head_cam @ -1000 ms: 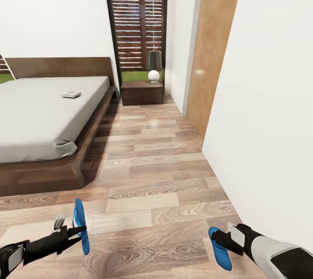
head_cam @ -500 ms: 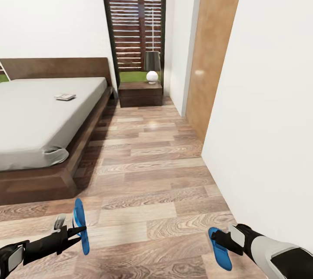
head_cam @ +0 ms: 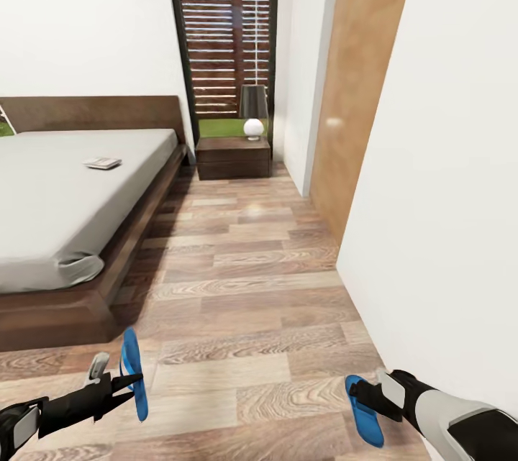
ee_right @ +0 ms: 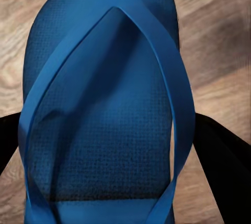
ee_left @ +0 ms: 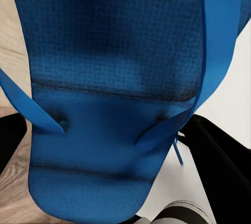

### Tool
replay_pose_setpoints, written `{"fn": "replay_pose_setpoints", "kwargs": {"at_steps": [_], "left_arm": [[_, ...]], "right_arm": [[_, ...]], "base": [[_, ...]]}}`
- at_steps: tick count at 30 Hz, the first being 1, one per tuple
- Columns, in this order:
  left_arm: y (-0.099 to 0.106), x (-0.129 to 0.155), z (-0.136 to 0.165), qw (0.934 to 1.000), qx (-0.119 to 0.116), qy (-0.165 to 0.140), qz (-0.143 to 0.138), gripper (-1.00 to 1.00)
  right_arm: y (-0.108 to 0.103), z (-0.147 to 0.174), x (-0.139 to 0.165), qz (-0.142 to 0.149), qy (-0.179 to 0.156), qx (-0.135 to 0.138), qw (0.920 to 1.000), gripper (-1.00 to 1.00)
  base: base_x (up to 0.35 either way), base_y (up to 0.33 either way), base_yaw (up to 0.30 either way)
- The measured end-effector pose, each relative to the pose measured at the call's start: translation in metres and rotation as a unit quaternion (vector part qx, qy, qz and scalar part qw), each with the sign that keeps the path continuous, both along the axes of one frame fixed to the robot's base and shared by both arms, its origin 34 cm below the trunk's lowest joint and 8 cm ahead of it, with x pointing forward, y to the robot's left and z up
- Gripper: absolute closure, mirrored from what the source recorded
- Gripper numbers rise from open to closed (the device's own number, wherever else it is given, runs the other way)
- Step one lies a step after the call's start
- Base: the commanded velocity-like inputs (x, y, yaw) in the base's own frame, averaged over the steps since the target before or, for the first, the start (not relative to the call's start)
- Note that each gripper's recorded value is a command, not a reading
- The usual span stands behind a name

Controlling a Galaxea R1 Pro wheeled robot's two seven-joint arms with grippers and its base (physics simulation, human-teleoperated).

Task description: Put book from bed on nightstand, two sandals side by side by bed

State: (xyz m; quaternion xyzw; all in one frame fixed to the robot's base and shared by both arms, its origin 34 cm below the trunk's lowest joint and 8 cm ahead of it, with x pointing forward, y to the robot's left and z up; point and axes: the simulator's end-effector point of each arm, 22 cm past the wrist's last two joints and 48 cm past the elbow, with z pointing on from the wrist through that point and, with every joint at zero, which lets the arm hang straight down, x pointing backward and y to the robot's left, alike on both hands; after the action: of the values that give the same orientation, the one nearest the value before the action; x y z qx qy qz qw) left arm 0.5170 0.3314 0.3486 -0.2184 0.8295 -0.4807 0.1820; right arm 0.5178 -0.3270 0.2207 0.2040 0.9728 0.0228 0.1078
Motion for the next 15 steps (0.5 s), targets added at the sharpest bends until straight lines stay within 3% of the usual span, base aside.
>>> {"fn": "replay_pose_setpoints", "kwargs": {"at_steps": [15], "left_arm": [[-0.0001,0.0000,0.0003,1.0000,0.000,0.000,0.000,1.00]], "right_arm": [[-0.0006,0.0000,-0.0001,0.000,0.000,0.000,1.0000,1.00]], "base": [[0.217,-0.018,0.084]]}}
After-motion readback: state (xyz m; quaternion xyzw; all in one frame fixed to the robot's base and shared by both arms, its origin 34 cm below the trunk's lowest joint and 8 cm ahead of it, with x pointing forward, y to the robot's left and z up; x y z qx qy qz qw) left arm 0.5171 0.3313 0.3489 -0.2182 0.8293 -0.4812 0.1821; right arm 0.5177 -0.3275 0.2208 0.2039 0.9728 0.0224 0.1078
